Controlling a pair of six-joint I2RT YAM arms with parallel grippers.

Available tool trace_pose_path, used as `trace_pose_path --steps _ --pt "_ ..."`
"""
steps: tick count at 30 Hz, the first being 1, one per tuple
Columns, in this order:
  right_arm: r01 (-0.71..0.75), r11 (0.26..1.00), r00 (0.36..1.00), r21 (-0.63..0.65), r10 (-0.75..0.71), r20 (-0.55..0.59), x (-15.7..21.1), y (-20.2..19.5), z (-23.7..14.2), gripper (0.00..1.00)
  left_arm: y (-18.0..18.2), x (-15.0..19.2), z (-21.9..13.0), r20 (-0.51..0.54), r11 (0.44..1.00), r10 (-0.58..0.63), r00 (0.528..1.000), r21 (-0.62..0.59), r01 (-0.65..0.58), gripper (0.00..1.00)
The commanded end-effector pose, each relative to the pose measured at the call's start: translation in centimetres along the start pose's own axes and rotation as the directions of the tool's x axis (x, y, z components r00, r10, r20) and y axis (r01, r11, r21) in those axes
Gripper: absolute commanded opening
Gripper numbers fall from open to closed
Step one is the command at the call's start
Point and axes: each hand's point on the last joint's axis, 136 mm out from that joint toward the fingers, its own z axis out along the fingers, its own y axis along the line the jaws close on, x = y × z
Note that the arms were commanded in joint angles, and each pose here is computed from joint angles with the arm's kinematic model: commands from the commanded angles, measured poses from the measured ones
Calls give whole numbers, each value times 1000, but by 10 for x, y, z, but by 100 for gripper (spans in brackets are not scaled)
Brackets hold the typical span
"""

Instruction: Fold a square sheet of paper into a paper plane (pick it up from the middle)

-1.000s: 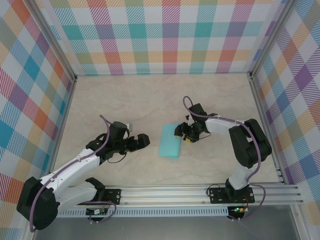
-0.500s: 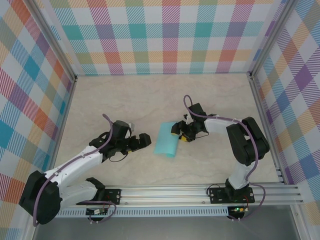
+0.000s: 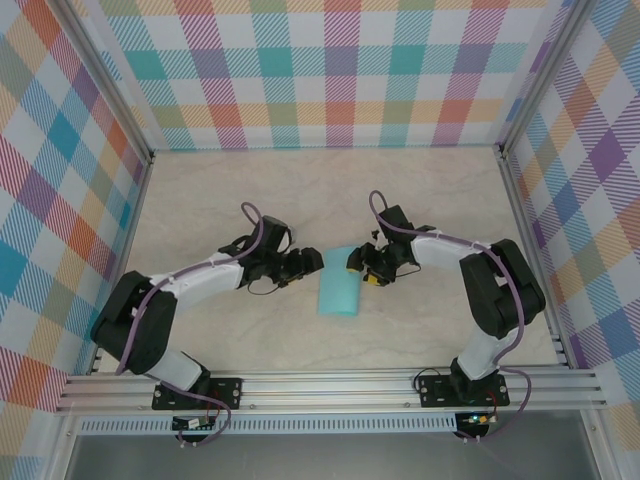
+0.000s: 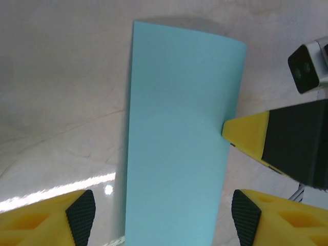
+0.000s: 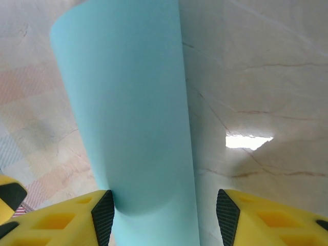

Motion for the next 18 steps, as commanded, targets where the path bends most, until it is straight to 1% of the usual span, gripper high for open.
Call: trace_pose_path --steps 1,4,5,6,8,10,13,18 --pt "23 999 999 31 -24 22 0 6 -16 58 -18 5 17 -54 999 35 998 42 -33 68" --pt "22 1000 999 -15 -21 30 -1 16 -23 58 -19 10 34 -93 999 40 995 34 -37 59" --pt "29 999 999 -35 -28 28 -1 21 -24 58 -20 11 39 -100 999 44 994 31 -41 58" --pt "25 999 999 -34 -25 25 -1 22 -24 58 -18 12 43 -105 999 44 994 25 -41 56" --pt "20 1000 1000 -23 -19 19 -2 19 -22 58 -16 15 52 -118 999 34 992 12 -33 49" --pt "16 1000 1000 -23 -15 11 -1 19 -21 57 -13 18 57 -128 1000 31 991 3 -31 45" --pt "17 999 1000 -42 -17 1 2 20 -20 58 -12 19 59 -125 1000 29 992 -5 -29 42" --pt "32 997 999 -68 -33 -16 7 21 -19 65 -17 18 64 -130 999 32 991 19 -30 39"
